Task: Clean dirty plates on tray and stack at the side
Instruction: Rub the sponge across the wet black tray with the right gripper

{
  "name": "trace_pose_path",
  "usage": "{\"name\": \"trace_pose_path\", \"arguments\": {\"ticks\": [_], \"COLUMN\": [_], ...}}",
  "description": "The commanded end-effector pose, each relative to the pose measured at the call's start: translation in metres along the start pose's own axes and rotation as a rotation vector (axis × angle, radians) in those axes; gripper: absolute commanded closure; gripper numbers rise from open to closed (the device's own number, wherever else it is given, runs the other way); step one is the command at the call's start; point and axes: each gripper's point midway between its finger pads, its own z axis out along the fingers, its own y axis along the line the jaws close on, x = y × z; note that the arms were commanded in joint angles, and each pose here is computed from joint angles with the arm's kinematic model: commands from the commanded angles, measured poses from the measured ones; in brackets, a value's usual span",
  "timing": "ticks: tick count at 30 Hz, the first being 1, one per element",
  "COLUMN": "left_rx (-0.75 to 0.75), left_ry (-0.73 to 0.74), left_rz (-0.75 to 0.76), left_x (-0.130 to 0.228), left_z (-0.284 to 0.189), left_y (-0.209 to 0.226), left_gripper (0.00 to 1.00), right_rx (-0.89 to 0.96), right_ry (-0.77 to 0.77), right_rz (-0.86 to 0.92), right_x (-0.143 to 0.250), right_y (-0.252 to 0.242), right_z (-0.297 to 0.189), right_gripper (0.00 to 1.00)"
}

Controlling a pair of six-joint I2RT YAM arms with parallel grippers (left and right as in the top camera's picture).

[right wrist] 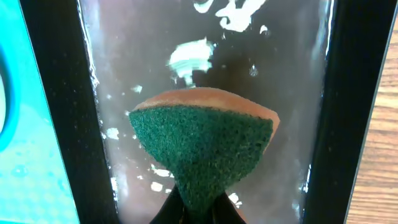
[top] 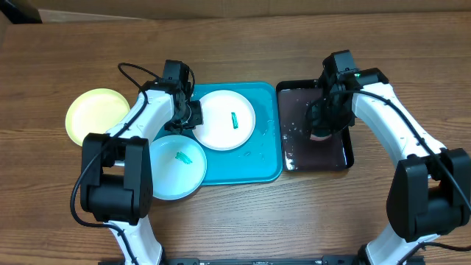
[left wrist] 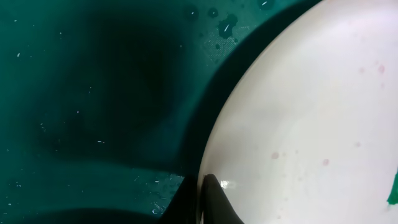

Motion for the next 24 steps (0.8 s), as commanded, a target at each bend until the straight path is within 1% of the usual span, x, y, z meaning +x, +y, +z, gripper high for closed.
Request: {"name": "trace_pose_path", "arguments": {"ticks": [1,4,7,11,15,16,17,18,19,20,21,22,23,24], "left_rx": [0.016,0.047,0.057,0.058,0.06,0.061,0.063,0.065,0.066,0.068,0.068,0.069,0.068,0.068], "left_ry": [-0.008,-0.001,0.001,-0.003,-0.009,-0.012,-0.017,-0.023,-0.031,-0.04,-0.046,-0.05,-0.052,-0.052], "left_rz": [0.007,0.008,0.008,0.007,0.0,-0.004,-0.011,-0.01,-0.009,-0.007,-0.008,-0.008,-0.008,-0.008], "left_x": [0.001,0.002,0.002,0.002,0.0,-0.001,-0.002,-0.004,-0.006,-0.008,-0.009,-0.01,-0.011,-0.011], "left_z": [-0.006,-0.006,-0.006,-0.006,-0.006,-0.006,-0.006,-0.006,-0.006,-0.006,-0.006,-0.006,-0.006,-0.006], "left_y": [-0.006,-0.011,-0.013,-0.013,-0.014,-0.014,-0.014,-0.015,-0.015,-0.016,-0.015,-0.015,-0.015,-0.015], "left_gripper": [0.96,0.96,0.96,0.96,0.96,0.91,0.77,0.67,0.65,0.67,0.76,0.87,0.95,0.96], "right_rx": [-0.027,-0.034,-0.023,0.004,0.01,0.01,0.01,0.009,0.009,0.008,0.008,0.007,0.006,0.006], "right_ry": [-0.041,-0.082,-0.107,-0.079,-0.049,-0.051,-0.051,-0.052,-0.055,-0.055,-0.058,-0.064,-0.067,-0.068], "right_rz": [0.0,-0.005,-0.008,-0.003,0.0,0.0,0.0,0.0,-0.001,-0.001,-0.001,-0.002,-0.002,-0.002], "right_x": [-0.01,-0.018,-0.023,-0.015,-0.002,-0.001,0.001,0.002,0.003,0.002,0.002,0.0,-0.002,-0.004], "right_y": [0.009,0.012,0.011,0.005,0.0,-0.001,-0.002,-0.002,-0.003,-0.003,-0.003,-0.002,-0.001,-0.001], "right_z": [-0.023,-0.035,-0.038,-0.029,-0.01,-0.003,0.002,0.006,0.009,0.01,0.009,0.007,0.004,0.0], "right_gripper": [0.96,0.96,0.96,0.96,0.96,0.96,0.96,0.96,0.96,0.96,0.96,0.96,0.96,0.96]}}
